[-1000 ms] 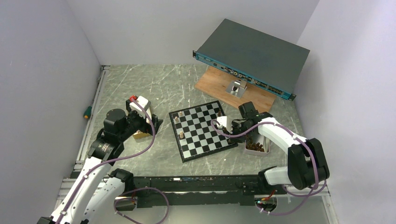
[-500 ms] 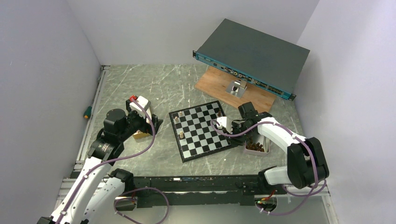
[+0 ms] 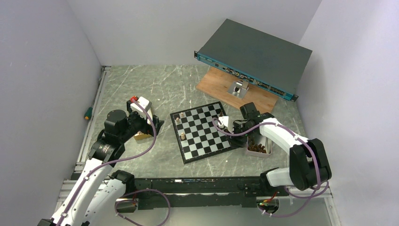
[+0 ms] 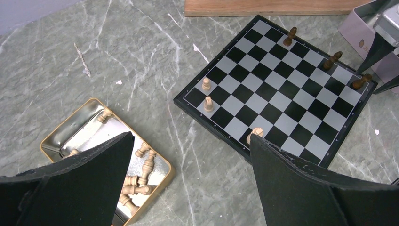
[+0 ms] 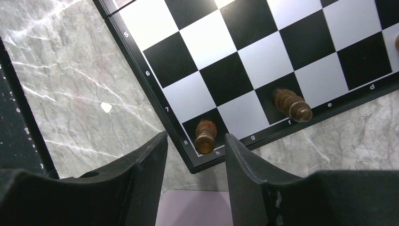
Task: Set up the chess pieces on the board
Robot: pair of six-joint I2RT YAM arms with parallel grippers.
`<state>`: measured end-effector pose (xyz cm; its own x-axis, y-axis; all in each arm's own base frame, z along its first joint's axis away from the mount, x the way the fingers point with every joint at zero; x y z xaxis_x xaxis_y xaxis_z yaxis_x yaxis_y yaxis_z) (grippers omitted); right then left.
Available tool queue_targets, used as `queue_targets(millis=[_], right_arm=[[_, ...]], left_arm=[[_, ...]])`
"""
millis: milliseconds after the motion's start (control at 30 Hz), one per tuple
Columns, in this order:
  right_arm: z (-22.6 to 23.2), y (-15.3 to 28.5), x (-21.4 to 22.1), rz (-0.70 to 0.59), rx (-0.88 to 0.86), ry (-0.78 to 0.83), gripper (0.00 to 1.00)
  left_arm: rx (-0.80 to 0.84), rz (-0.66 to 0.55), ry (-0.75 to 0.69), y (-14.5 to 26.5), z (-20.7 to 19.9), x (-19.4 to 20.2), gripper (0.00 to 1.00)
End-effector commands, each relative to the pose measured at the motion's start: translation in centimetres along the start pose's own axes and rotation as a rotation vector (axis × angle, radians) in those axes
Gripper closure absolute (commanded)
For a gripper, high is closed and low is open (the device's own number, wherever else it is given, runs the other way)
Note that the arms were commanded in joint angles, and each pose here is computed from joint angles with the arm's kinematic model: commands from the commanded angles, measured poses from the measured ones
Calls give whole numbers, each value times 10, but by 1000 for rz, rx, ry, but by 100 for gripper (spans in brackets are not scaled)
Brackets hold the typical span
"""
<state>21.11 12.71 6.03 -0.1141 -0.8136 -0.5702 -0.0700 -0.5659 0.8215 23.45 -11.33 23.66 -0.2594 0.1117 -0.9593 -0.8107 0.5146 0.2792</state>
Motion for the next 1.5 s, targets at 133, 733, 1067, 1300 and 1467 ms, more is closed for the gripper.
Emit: queue_targets(millis=[133,733,1067,1300,1467], right_arm=[[-16,7,-27,-84,50,-21,52],[-17,4,-22,-44,56,-21,68],[-19,4,-17,-15,71,-16,75],[-19,5,-15,-4,70,-12,80],[-17,5,-15,-2,62,-6,81]], left_arm=[[-1,-33,-15,0,1,-10,1],[0,-34,-15,0,1,-10,1],[0,-34,-15,1,1,-10,1],[0,-35,-15,1,1,-10,1],[0,-35,-15,1,1,-11,1]])
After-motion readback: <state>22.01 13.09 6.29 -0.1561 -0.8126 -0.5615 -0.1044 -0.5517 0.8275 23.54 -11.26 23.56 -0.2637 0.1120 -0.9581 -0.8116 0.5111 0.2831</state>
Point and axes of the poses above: each gripper's point midway between its finger pads, its own y axis back along the fingers, its own z axis along the line the jaws close on, x = y × z, the point moved 2 cm from there along y, back along the fingers, and after that the axes turned 3 degrees about y, right-handed, at the moved point
